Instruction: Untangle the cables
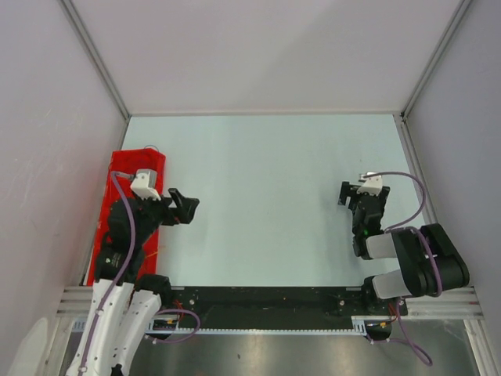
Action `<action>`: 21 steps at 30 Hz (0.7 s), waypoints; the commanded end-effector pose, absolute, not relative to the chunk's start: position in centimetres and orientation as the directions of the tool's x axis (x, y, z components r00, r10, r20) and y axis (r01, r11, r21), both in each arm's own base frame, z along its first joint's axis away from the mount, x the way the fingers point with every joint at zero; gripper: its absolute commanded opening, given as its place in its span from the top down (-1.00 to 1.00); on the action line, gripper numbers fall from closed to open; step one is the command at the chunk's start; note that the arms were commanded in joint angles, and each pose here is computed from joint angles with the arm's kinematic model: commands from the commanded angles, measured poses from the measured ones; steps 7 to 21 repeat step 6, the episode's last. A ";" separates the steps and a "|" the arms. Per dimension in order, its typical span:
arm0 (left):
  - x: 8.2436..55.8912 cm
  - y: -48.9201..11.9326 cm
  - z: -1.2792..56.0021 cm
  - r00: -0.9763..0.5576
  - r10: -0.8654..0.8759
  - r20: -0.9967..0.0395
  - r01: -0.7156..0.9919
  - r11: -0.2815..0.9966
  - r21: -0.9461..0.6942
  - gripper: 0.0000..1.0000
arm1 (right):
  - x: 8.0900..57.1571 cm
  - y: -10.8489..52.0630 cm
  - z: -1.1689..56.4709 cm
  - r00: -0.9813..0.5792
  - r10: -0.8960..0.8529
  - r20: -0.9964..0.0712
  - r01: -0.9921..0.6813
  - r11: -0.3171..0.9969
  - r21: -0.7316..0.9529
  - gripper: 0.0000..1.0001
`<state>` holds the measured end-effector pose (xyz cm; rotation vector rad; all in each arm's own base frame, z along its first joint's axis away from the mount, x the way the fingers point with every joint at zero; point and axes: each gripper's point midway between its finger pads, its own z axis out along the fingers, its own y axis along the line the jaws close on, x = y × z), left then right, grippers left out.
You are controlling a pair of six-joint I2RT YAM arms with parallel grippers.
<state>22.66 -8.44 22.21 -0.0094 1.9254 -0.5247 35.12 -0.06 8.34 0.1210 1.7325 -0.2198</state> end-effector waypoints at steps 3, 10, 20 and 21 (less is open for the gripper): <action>22.6 -8.9 23.6 -0.341 -0.214 -0.915 0.305 0.896 -0.323 -0.99 | 37.8 -1.2 11.2 -0.034 0.038 -0.999 0.196 0.980 0.031 -0.94; 22.6 -8.6 23.8 -0.328 -0.213 -0.920 0.292 0.904 -0.313 -0.99 | 37.6 -1.6 10.0 -0.083 0.067 -0.994 0.196 0.979 0.050 -1.00; 22.6 -8.6 23.8 -0.328 -0.213 -0.920 0.292 0.904 -0.313 -0.99 | 37.6 -1.6 10.0 -0.083 0.067 -0.994 0.196 0.979 0.050 -1.00; 22.6 -8.6 23.8 -0.328 -0.213 -0.920 0.292 0.904 -0.313 -0.99 | 37.6 -1.6 10.0 -0.083 0.067 -0.994 0.196 0.979 0.050 -1.00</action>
